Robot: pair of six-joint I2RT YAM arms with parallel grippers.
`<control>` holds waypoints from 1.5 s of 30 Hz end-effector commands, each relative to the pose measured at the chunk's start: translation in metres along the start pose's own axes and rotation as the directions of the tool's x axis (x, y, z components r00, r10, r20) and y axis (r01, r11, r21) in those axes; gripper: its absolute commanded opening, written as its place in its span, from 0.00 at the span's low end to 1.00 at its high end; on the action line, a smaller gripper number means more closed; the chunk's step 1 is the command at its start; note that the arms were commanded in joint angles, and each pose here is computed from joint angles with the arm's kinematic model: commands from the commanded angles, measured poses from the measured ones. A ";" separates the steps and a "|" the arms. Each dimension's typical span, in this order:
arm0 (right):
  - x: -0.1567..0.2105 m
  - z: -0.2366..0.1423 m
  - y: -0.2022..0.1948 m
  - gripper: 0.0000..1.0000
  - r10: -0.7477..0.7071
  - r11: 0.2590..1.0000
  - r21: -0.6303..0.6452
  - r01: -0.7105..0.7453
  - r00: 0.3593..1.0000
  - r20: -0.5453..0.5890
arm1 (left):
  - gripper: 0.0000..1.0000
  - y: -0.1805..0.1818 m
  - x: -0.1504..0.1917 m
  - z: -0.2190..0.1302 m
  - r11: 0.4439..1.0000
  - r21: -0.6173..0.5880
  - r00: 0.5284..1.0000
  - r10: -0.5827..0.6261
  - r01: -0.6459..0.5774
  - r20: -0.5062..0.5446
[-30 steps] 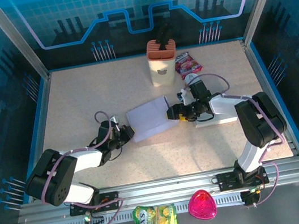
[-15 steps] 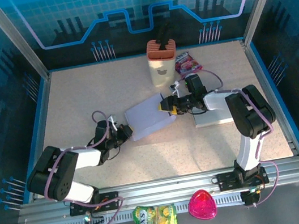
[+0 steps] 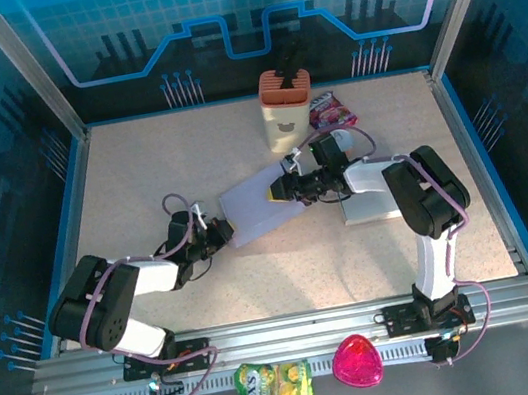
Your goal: Fold the paper box
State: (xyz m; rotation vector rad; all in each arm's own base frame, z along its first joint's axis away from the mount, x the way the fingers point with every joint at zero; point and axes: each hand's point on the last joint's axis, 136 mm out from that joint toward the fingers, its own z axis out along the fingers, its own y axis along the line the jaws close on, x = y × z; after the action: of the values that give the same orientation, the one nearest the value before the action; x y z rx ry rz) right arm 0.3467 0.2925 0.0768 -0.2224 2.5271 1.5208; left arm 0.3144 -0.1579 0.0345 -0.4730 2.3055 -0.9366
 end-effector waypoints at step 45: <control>0.050 -0.072 0.016 0.28 0.576 0.808 -0.163 -0.567 0.817 0.015 | 0.78 -0.128 0.051 -0.038 -0.222 -0.258 -0.171 0.963 -0.940 -0.206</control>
State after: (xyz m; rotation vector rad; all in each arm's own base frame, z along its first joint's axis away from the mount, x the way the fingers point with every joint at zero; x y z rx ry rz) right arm 0.2982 0.2369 0.1115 0.5850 2.5344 1.8490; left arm 0.2502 -0.2504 0.1192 1.1913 1.8541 0.2725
